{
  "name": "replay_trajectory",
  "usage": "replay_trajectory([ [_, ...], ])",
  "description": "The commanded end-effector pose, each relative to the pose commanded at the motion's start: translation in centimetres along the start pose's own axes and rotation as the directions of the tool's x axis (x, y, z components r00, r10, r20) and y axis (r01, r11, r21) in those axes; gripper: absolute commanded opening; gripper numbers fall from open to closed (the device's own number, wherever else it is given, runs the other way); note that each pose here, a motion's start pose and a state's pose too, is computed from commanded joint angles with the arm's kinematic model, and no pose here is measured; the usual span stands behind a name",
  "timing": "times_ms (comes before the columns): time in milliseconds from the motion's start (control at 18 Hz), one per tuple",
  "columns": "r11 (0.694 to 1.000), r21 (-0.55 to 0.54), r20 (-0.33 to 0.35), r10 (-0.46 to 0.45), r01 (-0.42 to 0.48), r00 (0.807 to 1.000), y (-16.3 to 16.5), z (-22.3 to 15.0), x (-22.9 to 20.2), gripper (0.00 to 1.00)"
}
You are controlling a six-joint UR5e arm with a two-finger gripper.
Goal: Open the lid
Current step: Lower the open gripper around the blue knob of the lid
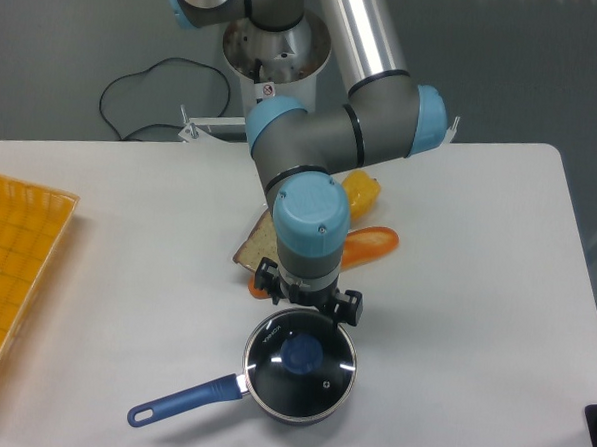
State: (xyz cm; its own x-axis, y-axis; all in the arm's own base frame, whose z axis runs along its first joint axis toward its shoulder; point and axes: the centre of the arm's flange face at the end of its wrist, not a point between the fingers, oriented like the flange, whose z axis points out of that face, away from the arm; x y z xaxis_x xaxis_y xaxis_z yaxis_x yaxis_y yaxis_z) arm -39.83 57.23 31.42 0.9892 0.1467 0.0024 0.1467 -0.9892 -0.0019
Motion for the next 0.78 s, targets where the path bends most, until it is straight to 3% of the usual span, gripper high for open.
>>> replay_trajectory([
  [778,1.000,0.009,-0.001,-0.011,0.011,1.000,-1.7,0.9,-1.0,1.00],
])
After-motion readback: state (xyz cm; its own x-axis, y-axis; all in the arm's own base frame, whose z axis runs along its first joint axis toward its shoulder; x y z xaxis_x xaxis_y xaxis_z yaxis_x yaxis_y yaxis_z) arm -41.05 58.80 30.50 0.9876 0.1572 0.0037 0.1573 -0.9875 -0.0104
